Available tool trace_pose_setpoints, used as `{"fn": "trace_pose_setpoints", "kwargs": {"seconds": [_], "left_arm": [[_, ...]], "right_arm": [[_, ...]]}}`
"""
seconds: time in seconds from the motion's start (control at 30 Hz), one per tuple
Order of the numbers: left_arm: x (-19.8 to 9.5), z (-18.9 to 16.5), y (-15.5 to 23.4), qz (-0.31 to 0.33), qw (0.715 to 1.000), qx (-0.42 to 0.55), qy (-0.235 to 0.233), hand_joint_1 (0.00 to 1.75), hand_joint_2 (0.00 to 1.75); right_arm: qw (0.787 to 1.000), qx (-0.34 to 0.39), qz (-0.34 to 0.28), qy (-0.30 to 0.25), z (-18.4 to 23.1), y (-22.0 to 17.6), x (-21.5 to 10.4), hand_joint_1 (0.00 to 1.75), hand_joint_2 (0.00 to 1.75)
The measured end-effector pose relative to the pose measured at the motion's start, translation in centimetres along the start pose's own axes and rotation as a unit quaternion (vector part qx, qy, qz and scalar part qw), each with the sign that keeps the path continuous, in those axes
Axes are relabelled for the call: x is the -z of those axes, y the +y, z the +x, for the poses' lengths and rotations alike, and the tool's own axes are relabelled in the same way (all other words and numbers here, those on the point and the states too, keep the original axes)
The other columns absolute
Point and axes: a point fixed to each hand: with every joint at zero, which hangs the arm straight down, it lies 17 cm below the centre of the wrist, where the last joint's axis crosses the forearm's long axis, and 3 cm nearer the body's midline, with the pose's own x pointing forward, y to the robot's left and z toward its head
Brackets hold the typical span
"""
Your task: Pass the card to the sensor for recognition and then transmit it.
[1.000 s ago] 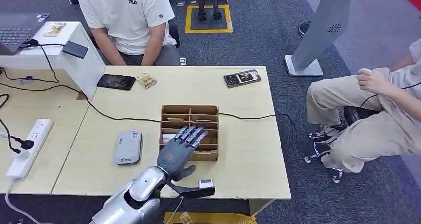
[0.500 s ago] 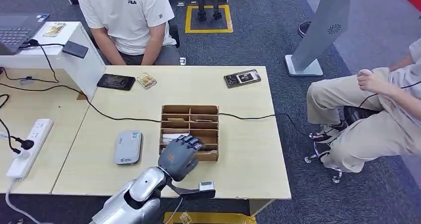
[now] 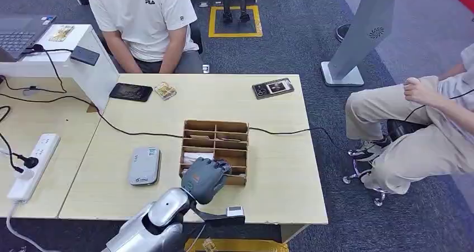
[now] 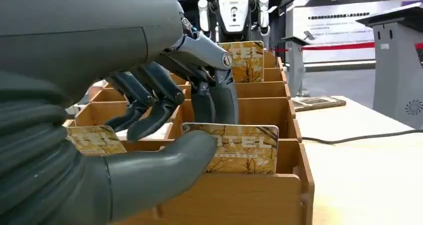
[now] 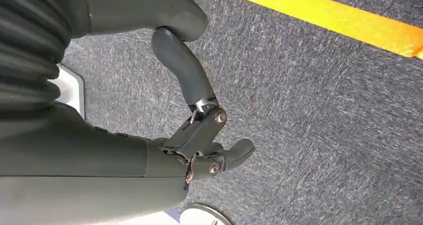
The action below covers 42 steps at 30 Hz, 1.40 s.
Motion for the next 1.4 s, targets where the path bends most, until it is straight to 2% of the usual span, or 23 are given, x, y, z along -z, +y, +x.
{"fn": "trace_pose_setpoints", "kwargs": {"seconds": [0.5, 1.03, 1.13, 1.27, 1.4], "left_arm": [[-0.6, 1.4, 1.0, 0.049, 0.998, -0.039, -0.014, 1.75, 1.75], [-1.4, 1.8, 1.1, 0.072, 0.996, -0.055, -0.011, 1.75, 1.75], [-1.7, 2.2, 2.0, 0.102, 0.992, -0.076, -0.015, 1.75, 1.75], [-2.0, 3.1, 4.9, 0.176, 0.973, -0.148, -0.016, 1.75, 1.75], [-2.4, 2.9, 8.8, 0.26, 0.93, -0.259, 0.001, 1.75, 1.75]], "right_arm": [[1.0, -0.01, -0.004, -0.004, 0.1, -0.2, 0.0, 0.0, 1.75], [1.0, -0.014, -0.004, -0.006, 0.2, -0.2, 0.0, 0.0, 1.75], [1.0, -0.015, -0.007, -0.006, 0.2, -0.3, 0.0, 0.0, 1.75], [1.0, -0.017, -0.012, -0.009, 0.2, -0.4, 0.0, 0.0, 1.75], [1.0, -0.016, -0.019, -0.009, 0.2, -0.6, 0.0, 0.0, 1.75]]}}
